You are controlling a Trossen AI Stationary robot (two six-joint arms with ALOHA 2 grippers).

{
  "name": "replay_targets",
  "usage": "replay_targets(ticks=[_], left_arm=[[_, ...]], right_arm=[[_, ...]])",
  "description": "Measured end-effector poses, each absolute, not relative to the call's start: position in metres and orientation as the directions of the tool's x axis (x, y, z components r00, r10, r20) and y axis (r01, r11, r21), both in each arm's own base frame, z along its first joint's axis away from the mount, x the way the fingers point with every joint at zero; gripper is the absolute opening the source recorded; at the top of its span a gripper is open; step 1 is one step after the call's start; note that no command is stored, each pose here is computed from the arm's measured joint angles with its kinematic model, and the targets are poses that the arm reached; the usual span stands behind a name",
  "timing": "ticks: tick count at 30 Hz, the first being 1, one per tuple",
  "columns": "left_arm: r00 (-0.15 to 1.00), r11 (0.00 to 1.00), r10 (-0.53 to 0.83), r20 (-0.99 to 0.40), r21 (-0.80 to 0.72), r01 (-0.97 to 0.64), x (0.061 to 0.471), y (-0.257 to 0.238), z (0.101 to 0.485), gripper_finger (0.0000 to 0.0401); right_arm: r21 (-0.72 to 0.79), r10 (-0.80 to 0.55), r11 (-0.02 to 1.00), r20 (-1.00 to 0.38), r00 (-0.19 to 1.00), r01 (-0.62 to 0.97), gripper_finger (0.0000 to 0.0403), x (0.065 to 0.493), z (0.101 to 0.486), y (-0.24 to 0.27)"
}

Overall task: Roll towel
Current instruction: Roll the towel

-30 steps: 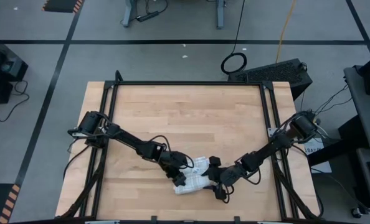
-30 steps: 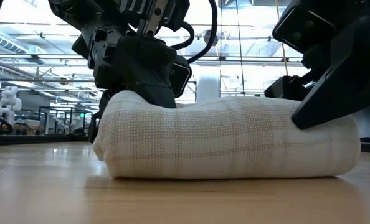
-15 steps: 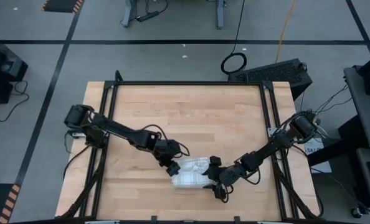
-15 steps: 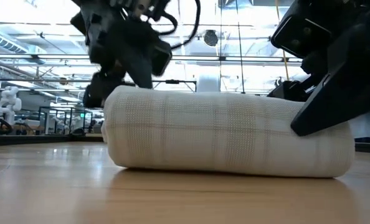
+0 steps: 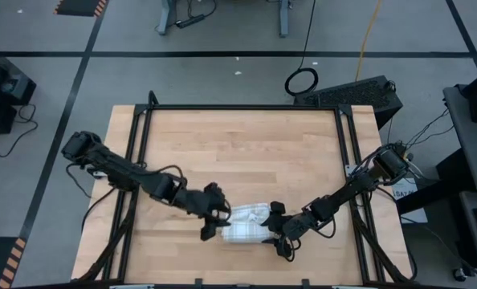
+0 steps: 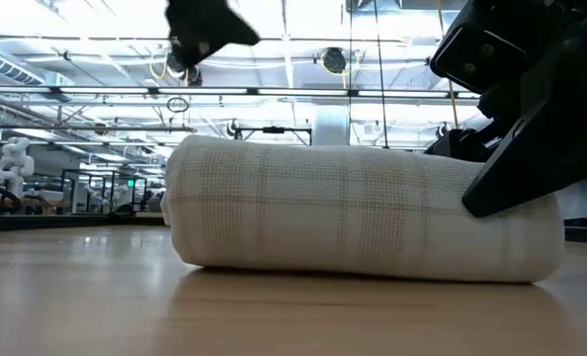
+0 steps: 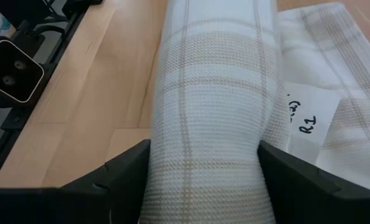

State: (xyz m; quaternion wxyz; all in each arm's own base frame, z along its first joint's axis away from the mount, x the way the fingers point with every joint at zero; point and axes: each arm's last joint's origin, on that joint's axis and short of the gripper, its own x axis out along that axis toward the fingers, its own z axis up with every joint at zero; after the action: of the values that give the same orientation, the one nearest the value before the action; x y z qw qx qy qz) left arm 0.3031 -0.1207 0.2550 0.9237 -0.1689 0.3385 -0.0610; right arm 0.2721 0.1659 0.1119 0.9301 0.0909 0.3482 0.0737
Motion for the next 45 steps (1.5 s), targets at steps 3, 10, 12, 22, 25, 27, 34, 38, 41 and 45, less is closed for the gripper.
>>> replay_targets(ticks=[3, 10, 12, 22, 25, 27, 34, 38, 41, 45], left_arm=[[0.752, 0.935, -0.234, -0.616, -0.356, 0.0, 0.299, -0.135, 0.25, 0.0251], [0.777, 0.963, -0.175, -0.605, -0.268, 0.008, 0.299, -0.167, 0.232, 0.0335], [0.779, 0.972, -0.165, -0.605, -0.232, 0.026, 0.301, -0.176, 0.223, 0.0341], [0.787, 0.998, -0.033, -0.616, -0.056, -0.002, 0.308, -0.201, 0.178, 0.0342], [0.776, 0.998, -0.048, -0.629, -0.058, 0.015, 0.311, -0.201, 0.17, 0.0342], [0.762, 0.996, -0.081, -0.643, -0.078, 0.04, 0.314, -0.203, 0.163, 0.0342], [0.766, 0.999, 0.011, -0.643, 0.035, 0.015, 0.315, -0.204, 0.15, 0.0342], [0.767, 0.993, 0.053, -0.639, 0.111, 0.024, 0.316, -0.201, 0.148, 0.0342], [0.758, 0.99, 0.056, -0.65, 0.133, 0.041, 0.318, -0.198, 0.144, 0.0342], [0.749, 0.993, 0.059, -0.66, 0.115, 0.022, 0.319, -0.198, 0.138, 0.0342]], right_arm=[[0.22, 0.2, 0.973, -0.634, 0.747, -0.073, 0.0267, 0.272, 0.112, 0.166], [0.222, 0.201, 0.972, -0.635, 0.746, -0.073, 0.0267, 0.272, 0.112, 0.166], [0.222, 0.201, 0.972, -0.634, 0.747, -0.073, 0.0267, 0.272, 0.112, 0.166], [0.221, 0.199, 0.973, -0.634, 0.747, -0.072, 0.0267, 0.272, 0.112, 0.166], [0.221, 0.199, 0.973, -0.634, 0.747, -0.071, 0.0267, 0.272, 0.112, 0.166], [0.221, 0.199, 0.973, -0.634, 0.747, -0.071, 0.0267, 0.272, 0.112, 0.166], [0.22, 0.198, 0.973, -0.636, 0.746, -0.07, 0.0267, 0.272, 0.112, 0.166], [0.22, 0.197, 0.973, -0.637, 0.745, -0.07, 0.0267, 0.272, 0.111, 0.166], [0.22, 0.197, 0.973, -0.637, 0.745, -0.07, 0.0267, 0.272, 0.111, 0.166], [0.218, 0.197, 0.973, -0.638, 0.745, -0.071, 0.0267, 0.272, 0.111, 0.166]])
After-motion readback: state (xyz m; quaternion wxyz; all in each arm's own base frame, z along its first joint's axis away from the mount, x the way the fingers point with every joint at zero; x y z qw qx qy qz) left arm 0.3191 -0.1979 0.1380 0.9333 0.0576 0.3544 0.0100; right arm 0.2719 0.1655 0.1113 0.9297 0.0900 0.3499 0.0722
